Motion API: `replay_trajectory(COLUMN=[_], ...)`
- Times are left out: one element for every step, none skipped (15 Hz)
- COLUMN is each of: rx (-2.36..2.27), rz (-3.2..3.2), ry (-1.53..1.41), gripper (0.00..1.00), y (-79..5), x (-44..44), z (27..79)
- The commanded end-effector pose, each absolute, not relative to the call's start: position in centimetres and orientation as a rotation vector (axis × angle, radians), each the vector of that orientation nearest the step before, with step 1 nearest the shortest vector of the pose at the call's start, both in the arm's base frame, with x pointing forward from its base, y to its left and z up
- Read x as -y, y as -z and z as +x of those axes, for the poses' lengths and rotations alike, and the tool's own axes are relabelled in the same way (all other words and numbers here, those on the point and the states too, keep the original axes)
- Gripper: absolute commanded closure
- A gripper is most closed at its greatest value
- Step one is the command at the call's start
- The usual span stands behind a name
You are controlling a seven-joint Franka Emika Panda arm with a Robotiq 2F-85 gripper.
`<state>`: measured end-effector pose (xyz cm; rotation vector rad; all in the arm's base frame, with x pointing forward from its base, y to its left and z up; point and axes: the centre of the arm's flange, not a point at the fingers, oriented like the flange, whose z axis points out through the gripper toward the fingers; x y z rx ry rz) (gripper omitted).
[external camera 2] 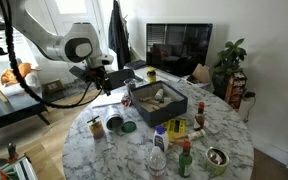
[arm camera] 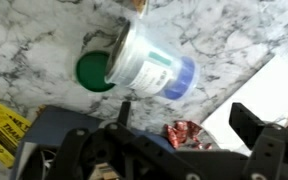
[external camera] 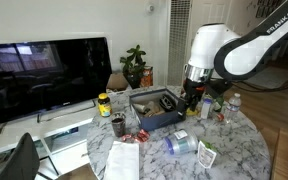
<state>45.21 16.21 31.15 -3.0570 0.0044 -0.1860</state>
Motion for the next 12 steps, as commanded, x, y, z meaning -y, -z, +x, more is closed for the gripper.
replay_trajectory(rx=[0.073,0.125,0.152,0.165,0.171,0.175,0.177,0.311,0.426,0.502,0.58,0.654], rz=[-3.058,-3.058,-3.056,-3.056,-3.056,-3.057,-3.058,-3.066,-3.044,-3.064,-3.047,-3.041], ry=[0.182,0.178,0.173,0.169,0.162,0.157,0.153,0.104,0.077,0.082,0.069,0.061], gripper=[0.0,0.0,0.0,0.0,0.0,0.0,0.0,0.0,0.0,0.0,0.0,0.0], y=[-31.7,-32.0,-32.0,-31.8,-31.5,-31.3,-31.2,-30.5,-29.8,-29.0,-28.3,-27.5], x=[-18.1,-19.6,-20.4,-20.7,-20.7,-20.6,-20.6,-20.8,-21.0,-21.3,-21.5,-21.8], z=[45.5,45.7,46.0,46.2,46.4,46.5,46.6,46.7,47.0,47.4,47.7,48.0])
